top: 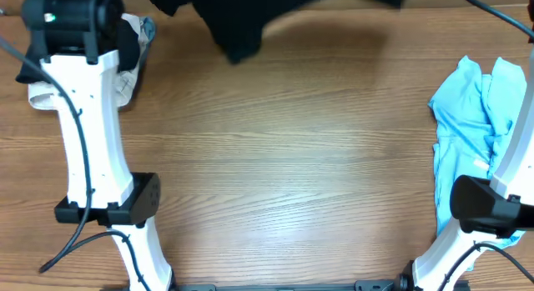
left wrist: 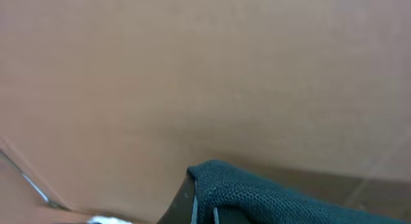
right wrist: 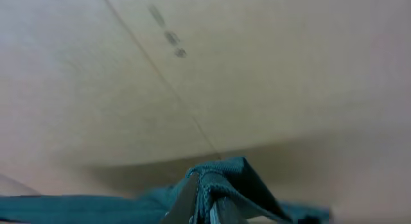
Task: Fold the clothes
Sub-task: 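Lay the black shirt flat near the top edge with both grippers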
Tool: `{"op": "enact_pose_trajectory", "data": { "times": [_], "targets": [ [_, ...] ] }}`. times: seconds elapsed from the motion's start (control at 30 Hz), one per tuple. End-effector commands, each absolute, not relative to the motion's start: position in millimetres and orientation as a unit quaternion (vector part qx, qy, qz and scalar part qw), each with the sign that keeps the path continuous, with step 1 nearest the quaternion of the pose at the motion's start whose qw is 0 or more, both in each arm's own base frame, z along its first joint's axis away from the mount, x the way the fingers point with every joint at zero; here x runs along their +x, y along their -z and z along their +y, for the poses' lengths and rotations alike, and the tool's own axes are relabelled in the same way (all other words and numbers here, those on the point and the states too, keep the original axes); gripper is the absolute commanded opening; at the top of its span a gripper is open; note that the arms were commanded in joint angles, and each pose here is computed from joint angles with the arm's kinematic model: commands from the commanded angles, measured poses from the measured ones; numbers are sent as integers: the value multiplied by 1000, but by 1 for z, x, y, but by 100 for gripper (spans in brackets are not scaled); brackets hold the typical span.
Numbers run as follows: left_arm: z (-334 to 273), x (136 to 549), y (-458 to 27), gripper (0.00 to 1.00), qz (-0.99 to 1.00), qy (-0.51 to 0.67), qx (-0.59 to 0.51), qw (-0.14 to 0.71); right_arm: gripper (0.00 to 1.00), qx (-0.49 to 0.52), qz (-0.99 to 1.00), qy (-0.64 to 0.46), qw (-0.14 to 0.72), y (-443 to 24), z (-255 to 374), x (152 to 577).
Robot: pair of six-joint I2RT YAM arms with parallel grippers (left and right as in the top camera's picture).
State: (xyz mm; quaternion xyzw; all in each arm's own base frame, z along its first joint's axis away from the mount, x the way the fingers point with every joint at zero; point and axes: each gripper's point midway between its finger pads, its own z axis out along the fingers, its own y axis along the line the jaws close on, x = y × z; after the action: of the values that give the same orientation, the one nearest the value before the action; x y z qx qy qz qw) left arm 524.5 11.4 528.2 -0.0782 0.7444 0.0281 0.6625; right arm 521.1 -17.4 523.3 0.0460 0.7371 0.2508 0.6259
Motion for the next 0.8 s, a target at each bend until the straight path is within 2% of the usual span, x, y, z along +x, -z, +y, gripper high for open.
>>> {"op": "enact_pose_trajectory", "data": {
  "times": [0.0, 0.2, 0.43, 0.57, 0.63, 0.77],
  "targets": [
    [29, 504, -556, 4, 724, -31, -69, 686, 4, 46, 725, -245, 642, -540, -20, 512],
    [28, 527, -498, 4, 781, -26, -60, 621, 4, 42, 796, -234, 557, -454, -11, 548],
    [14, 548, -362, 4, 894, 3, -38, 447, 4, 66, 866, -213, 447, -339, -21, 579],
    [-6, 538, -308, 4, 932, 60, -17, 358, 4, 77, 879, -211, 420, -320, -31, 575],
    [-15, 533, -305, 4, 935, 84, -9, 345, 4, 70, 876, -225, 422, -327, -34, 568],
    [-27, 516, -332, 4, 926, 116, 5, 360, 4, 72, 868, -250, 422, -354, -42, 541]
  ]
}}
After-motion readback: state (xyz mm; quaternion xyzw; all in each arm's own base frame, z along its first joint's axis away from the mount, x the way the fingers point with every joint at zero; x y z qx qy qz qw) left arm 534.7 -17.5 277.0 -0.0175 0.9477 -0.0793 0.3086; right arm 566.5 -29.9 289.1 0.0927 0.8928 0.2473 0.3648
